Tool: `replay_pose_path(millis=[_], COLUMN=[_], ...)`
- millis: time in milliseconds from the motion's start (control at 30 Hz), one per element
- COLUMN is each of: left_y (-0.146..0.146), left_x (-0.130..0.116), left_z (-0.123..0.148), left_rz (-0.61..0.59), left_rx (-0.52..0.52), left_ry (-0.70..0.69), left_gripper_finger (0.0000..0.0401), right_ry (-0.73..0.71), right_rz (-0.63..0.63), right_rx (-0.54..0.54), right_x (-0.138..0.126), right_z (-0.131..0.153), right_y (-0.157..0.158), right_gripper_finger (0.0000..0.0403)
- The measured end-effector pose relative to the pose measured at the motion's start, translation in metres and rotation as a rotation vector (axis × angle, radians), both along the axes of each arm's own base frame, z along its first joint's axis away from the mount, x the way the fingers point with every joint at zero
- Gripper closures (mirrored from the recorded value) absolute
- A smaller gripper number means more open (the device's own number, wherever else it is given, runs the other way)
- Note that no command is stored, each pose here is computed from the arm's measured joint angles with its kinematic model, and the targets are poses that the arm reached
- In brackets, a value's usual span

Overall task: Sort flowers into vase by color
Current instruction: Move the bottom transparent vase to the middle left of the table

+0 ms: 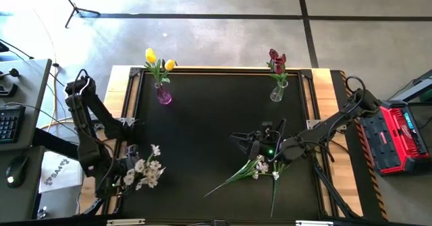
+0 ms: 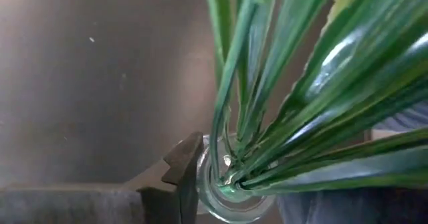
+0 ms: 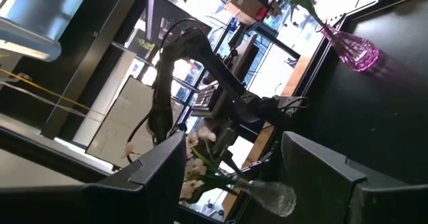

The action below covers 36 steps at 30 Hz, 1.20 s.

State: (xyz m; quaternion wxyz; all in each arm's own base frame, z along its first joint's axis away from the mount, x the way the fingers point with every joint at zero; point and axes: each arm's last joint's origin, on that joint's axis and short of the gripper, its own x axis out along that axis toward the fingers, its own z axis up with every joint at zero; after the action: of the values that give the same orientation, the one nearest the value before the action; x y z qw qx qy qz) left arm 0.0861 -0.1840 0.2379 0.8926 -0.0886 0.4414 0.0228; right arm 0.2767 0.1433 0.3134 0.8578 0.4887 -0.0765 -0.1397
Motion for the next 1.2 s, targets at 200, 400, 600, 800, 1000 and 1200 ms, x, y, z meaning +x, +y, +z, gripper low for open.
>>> replay_pose_path(millis=[200, 400, 600, 800, 1000, 1200], left_y=[0.011, 0.025, 0.032, 0.036, 0.035, 0.04], left_x=[0.021, 0.044, 0.064, 0.068, 0.067, 0.062], left_z=[0.0, 0.0, 0.002, 0.002, 0.004, 0.015], left_rz=[0.042, 0.102, 0.095, 0.116, 0.129, 0.132], left_rx=[0.061, 0.07, 0.004, -0.015, -0.039, -0.075], left_ry=[-0.004, 0.018, 0.041, 0.046, 0.037, 0.008], left_gripper_finger=[0.0261, 0.0258, 0.0257, 0.0256, 0.0236, 0.0193], right_ry=[0.0, 0.0, -0.002, -0.002, 0.04, 0.159], right_rz=[0.017, 0.051, 0.077, 0.106, 0.106, 0.017], right_rx=[0.0, 0.002, 0.005, 0.006, 0.03, 0.138], right_x=[0.0, 0.0, 0.0, 0.0, 0.0, -0.002], right_z=[0.0, 0.0, 0.0, 0.0, -0.005, -0.024], right_y=[0.0, 0.001, 0.002, 0.003, 0.003, -0.002], right_gripper_finger=[0.0167, 0.0167, 0.0167, 0.0167, 0.0167, 0.0167])
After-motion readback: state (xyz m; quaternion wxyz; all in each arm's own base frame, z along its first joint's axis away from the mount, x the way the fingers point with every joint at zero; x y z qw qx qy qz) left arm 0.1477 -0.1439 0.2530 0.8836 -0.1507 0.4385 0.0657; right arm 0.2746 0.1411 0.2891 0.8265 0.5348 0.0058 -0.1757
